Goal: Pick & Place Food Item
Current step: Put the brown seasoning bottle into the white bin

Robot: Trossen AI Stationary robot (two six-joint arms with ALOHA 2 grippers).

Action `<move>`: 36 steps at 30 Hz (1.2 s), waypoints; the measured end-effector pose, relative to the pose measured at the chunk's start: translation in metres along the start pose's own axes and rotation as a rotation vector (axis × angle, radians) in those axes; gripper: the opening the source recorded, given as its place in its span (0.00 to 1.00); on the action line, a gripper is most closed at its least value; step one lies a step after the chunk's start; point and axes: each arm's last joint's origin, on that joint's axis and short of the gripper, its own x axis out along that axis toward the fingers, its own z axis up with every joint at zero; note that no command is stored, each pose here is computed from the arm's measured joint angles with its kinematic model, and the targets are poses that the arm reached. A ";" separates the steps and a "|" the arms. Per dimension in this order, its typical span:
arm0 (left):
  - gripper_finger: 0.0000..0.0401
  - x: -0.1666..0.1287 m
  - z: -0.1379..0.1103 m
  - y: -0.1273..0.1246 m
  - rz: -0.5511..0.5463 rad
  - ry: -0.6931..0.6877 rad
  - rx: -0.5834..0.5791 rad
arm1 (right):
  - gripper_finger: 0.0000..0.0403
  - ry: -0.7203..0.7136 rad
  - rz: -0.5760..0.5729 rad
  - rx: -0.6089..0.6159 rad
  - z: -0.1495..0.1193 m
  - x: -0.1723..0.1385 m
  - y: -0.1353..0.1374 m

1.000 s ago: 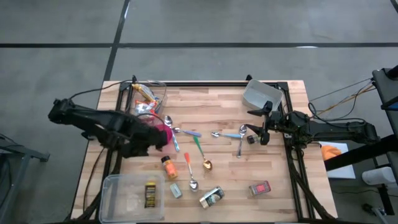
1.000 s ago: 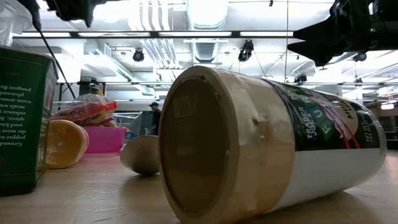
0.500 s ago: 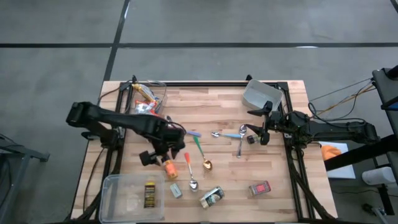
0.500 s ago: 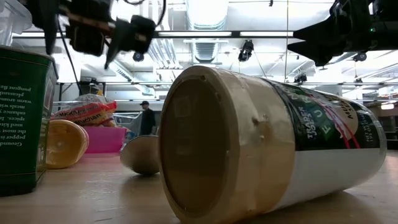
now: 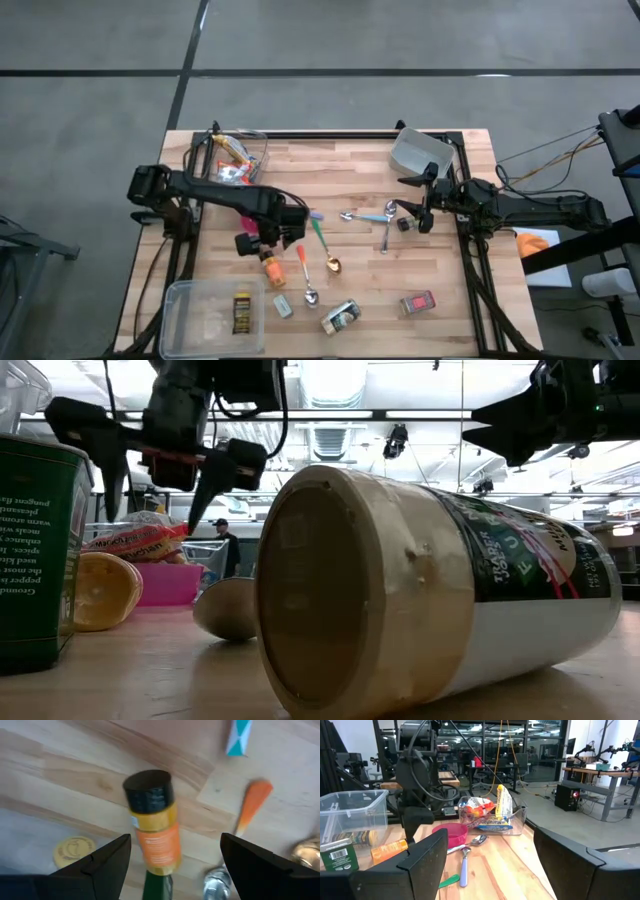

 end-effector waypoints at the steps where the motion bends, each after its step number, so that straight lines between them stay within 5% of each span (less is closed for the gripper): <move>1: 0.77 0.001 0.001 0.001 0.005 -0.002 -0.002 | 0.72 0.000 0.000 0.000 0.000 0.000 0.000; 10: 0.77 0.019 0.006 0.009 0.056 0.036 -0.049 | 0.72 0.000 0.000 0.000 0.000 0.000 0.000; 27: 0.76 0.064 0.022 0.014 -0.048 0.096 -0.034 | 0.72 0.000 0.000 0.000 0.000 0.000 0.000; 36: 0.52 0.064 0.022 0.014 -0.052 0.090 -0.032 | 0.72 0.001 0.000 0.000 0.000 0.000 0.000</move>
